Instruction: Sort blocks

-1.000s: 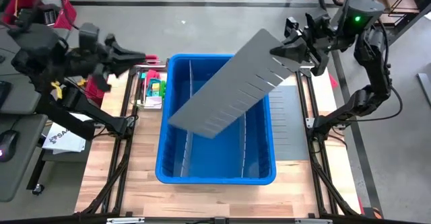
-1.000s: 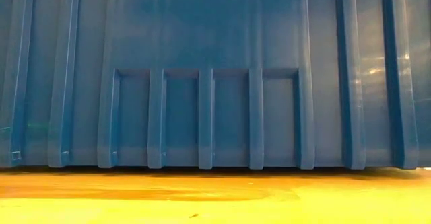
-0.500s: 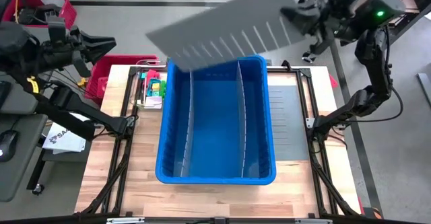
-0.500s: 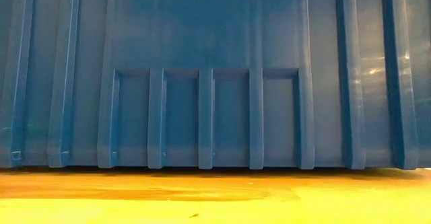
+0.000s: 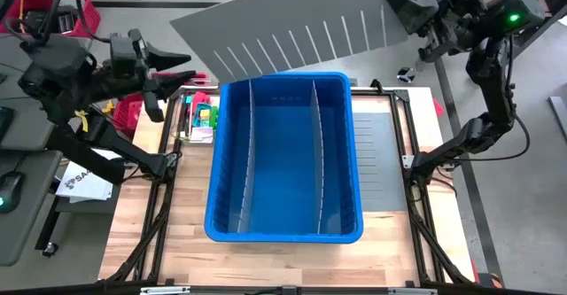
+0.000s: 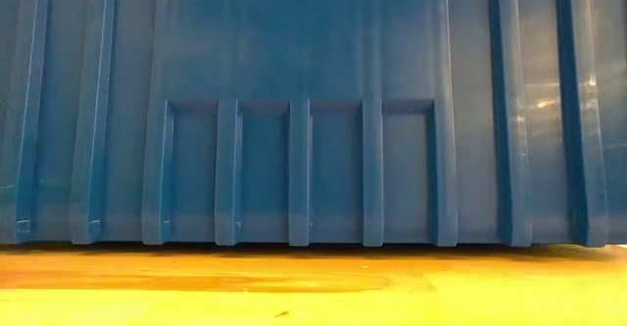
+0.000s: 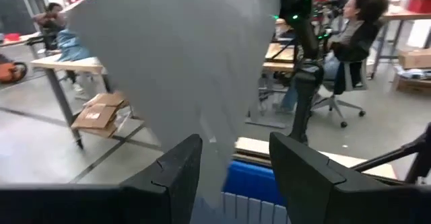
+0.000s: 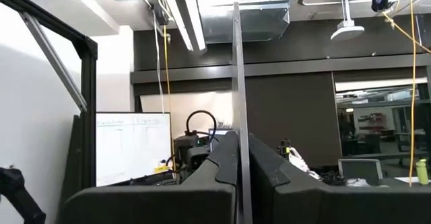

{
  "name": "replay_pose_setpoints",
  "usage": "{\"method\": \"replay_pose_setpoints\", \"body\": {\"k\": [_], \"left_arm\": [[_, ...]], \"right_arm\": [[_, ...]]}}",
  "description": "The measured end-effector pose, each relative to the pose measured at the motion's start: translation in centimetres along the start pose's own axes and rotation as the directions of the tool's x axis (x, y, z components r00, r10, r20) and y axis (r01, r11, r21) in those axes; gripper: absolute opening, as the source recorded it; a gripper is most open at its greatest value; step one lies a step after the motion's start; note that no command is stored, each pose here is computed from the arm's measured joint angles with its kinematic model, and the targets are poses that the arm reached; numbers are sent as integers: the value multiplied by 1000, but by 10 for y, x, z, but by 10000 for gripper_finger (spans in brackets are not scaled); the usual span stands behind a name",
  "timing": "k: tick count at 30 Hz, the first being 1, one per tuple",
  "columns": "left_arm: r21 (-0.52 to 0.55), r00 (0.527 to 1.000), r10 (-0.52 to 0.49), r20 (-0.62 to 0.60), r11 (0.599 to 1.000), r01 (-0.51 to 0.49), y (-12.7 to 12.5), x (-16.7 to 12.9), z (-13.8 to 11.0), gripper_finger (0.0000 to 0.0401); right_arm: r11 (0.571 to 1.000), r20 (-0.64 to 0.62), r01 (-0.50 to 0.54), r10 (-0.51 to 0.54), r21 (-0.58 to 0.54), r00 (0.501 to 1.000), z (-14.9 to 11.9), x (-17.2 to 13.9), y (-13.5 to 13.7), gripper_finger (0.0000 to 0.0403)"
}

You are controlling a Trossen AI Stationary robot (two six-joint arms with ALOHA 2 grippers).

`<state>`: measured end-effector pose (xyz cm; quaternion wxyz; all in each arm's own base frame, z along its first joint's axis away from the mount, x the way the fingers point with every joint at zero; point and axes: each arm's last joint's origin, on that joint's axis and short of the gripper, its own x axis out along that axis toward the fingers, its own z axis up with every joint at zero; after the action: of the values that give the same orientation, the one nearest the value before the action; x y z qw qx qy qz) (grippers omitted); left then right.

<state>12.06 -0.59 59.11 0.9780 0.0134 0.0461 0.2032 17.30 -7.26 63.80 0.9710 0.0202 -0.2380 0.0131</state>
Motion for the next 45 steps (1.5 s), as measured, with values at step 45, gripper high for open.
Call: {"method": "replay_pose_setpoints", "body": {"k": [45], "left_arm": [[-54, 983, -150, 110, 986, 157, 7, 21, 12, 49]], "right_arm": [[995, 17, -105, 105, 0, 994, 4, -1, 10, 0]]}}
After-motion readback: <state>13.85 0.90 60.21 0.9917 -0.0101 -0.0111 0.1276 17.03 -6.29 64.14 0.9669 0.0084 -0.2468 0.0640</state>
